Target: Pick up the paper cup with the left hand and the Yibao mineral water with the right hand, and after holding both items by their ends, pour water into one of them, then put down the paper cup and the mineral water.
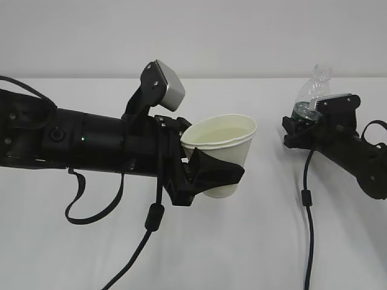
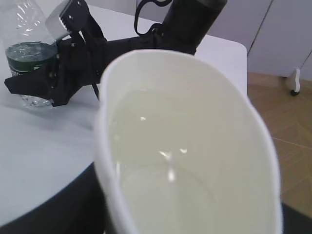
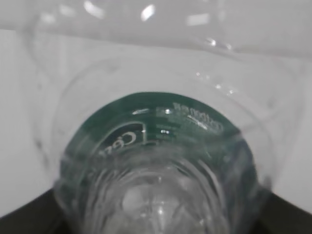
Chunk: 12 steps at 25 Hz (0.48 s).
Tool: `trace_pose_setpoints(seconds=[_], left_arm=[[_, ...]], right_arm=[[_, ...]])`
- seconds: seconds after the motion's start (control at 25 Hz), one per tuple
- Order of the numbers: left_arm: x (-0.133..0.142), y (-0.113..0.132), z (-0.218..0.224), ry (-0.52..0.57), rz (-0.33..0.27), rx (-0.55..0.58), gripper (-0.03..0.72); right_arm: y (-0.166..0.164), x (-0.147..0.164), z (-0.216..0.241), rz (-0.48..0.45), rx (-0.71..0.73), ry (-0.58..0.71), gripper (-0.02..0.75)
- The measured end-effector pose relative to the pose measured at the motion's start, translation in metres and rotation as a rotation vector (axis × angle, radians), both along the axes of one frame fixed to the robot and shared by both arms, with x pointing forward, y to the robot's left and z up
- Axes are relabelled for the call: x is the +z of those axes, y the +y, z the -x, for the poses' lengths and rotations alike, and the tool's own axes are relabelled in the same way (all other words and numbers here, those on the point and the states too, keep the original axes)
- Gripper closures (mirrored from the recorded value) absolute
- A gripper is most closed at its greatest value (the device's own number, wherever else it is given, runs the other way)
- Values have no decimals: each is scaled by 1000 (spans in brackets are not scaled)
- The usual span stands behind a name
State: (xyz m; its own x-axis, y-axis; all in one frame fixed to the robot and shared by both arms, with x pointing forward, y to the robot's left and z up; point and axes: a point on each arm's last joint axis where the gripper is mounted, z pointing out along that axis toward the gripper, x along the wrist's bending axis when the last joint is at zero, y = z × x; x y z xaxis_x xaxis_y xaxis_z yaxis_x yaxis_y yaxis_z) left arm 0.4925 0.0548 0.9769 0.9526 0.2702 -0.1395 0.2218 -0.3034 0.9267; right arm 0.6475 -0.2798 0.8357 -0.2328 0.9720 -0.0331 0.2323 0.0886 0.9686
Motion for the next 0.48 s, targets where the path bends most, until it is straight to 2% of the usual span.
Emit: trace_pose_setpoints(seconds=[0.48], left_arm=[[0, 0, 0, 0, 0, 0, 269]], right_arm=[[0, -2, 0, 61, 16, -16, 281]])
